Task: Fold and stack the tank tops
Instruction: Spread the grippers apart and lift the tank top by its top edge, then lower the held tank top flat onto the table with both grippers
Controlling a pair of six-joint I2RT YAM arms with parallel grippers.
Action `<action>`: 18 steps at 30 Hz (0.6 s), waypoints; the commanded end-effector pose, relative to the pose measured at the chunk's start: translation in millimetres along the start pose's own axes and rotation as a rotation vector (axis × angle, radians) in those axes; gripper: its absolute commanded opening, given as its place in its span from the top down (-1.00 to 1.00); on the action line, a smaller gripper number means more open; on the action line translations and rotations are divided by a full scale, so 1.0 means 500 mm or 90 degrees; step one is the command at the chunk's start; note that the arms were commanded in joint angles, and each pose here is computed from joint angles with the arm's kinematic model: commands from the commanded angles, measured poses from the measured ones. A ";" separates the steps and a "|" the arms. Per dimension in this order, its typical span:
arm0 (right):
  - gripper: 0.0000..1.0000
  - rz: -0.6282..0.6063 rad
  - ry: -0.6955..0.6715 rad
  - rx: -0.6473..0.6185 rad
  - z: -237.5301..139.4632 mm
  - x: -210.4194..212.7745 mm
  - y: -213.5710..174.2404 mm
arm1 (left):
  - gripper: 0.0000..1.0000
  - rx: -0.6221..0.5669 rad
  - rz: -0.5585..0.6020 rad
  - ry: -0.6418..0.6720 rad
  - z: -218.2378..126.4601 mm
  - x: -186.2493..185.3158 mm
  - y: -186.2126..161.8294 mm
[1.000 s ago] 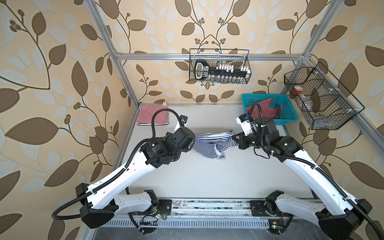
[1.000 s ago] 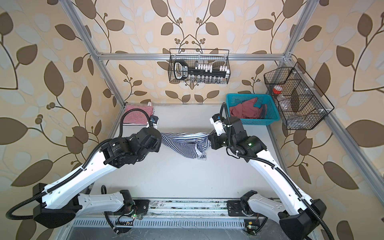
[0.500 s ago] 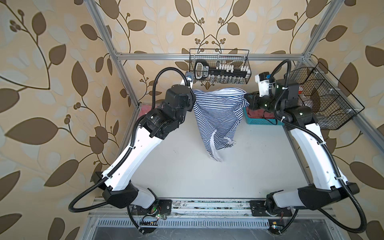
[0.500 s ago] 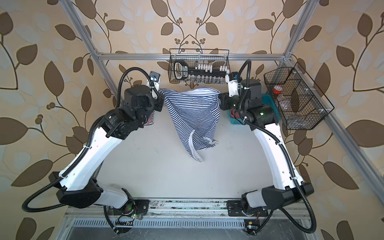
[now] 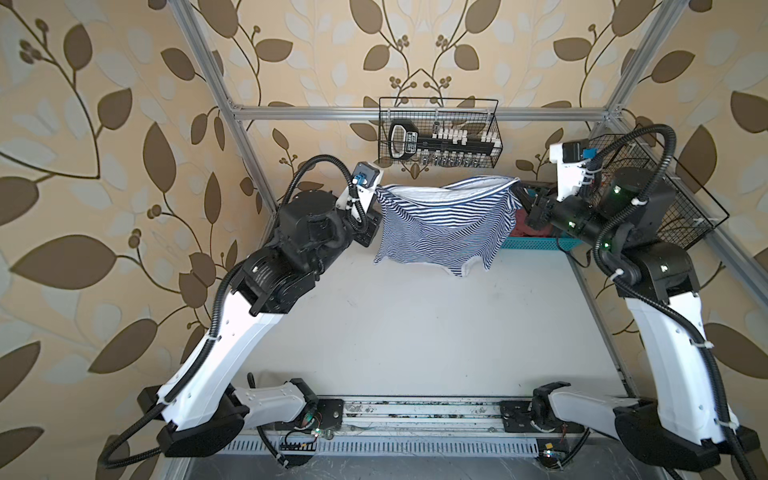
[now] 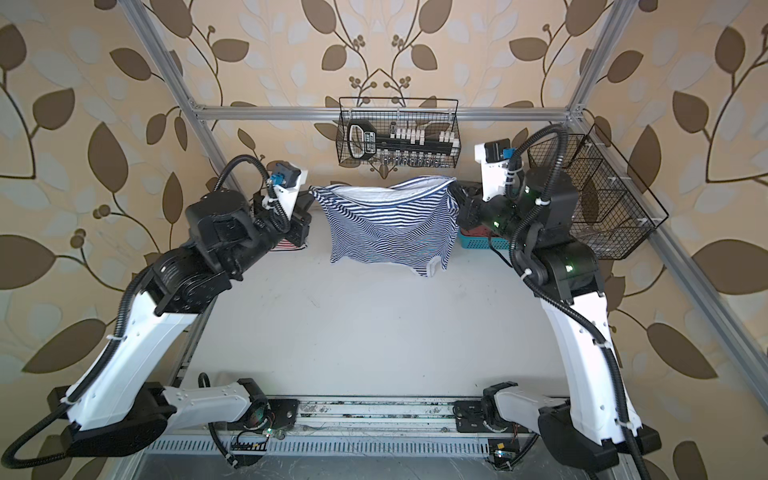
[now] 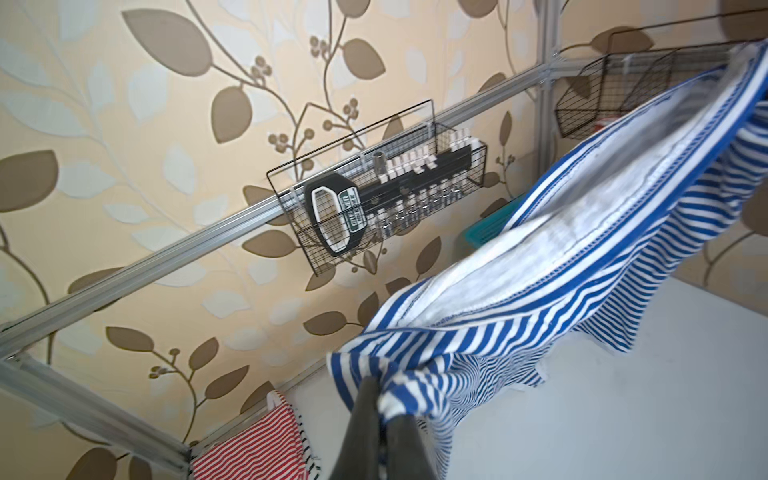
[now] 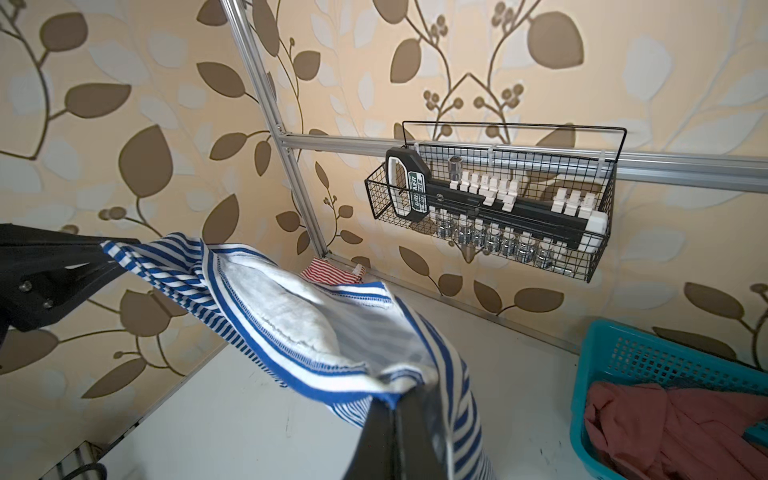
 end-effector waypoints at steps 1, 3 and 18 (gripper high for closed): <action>1.00 -0.027 0.027 -0.033 -0.046 0.027 0.012 | 1.00 -0.079 -0.042 -0.086 -0.064 -0.024 0.042; 1.00 -0.031 0.035 -0.045 -0.075 0.040 0.018 | 1.00 -0.096 -0.051 -0.104 -0.086 -0.027 0.050; 1.00 -0.023 0.080 -0.042 -0.139 0.081 0.014 | 1.00 -0.127 -0.092 -0.170 -0.142 -0.050 0.041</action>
Point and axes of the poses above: each gripper's point midway between its finger pads, its own z axis out along the fingers, its own x axis along the line the jaws close on, y = z × x, the point moved 3 cm from there along -z, back along the fingers, and after that the axes turned 4 degrees about z, right-handed, at the moved point
